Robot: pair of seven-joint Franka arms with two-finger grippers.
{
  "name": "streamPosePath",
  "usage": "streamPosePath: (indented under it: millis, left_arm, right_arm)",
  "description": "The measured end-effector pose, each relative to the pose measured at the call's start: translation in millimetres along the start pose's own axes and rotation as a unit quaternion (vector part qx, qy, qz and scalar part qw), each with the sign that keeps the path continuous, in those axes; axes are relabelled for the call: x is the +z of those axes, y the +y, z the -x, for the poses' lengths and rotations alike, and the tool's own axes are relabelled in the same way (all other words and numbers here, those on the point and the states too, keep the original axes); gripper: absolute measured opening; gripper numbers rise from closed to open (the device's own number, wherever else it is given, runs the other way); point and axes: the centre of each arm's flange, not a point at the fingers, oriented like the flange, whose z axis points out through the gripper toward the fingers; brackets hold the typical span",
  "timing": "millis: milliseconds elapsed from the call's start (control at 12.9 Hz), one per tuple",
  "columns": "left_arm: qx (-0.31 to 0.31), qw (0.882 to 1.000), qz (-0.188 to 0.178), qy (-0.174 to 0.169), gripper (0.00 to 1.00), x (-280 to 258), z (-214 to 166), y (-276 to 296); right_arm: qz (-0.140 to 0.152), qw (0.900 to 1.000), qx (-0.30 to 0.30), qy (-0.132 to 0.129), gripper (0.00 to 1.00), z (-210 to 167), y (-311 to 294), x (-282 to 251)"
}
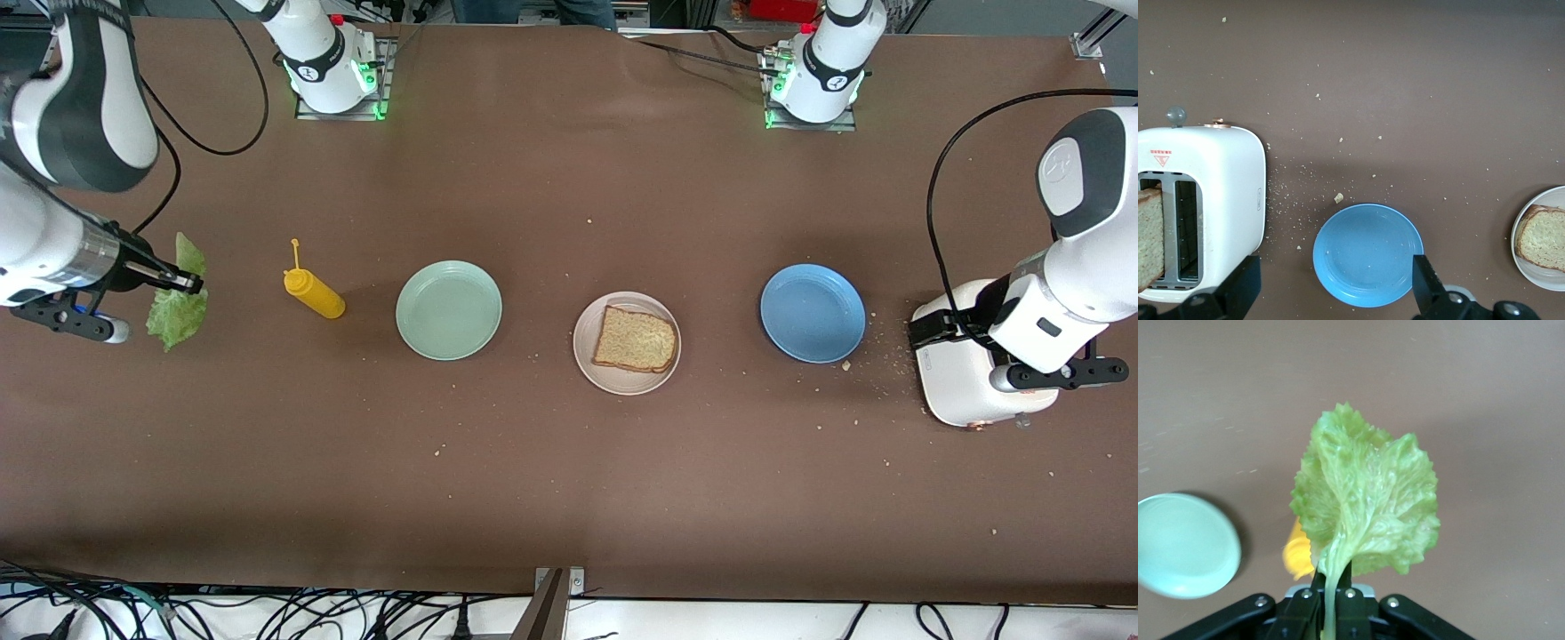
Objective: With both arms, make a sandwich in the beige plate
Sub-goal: 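Lift the lettuce leaf and carry it toward the beige plate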
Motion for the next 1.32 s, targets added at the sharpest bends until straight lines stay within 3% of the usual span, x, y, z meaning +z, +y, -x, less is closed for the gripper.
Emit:
streamPosePath:
  millis: [233,388,621,777,1165,1320]
  left_arm:
    - [0.000,1.000,0.000,0.000,1.00,0,0,0]
    - [0.000,1.000,0.000,0.000,1.00,0,0,0]
    - [0.000,1.000,0.000,0.000,1.00,0,0,0]
    - [0.000,1.000,0.000,0.000,1.00,0,0,0]
    - [-0.001,1.000,0.000,0.000,1.00,0,0,0]
    - [-0.001,1.000,0.000,0.000,1.00,0,0,0]
  right_arm:
    - [-0.013,0.997,-0.071,0.022,0.07,25,-78,-43]
    - [-0.024,0.992,-0.118,0.033,0.07,51,-141,-46]
    - [-0.040,0.980,-0.181,0.075,0.07,85,-232,-35]
    - [-0.043,0.968,-0.225,0.102,0.07,108,-290,-15]
    - [-0.129,0.958,-0.227,0.124,0.07,147,-409,74]
    - [-0.150,0.955,-0.226,0.117,0.07,163,-442,117]
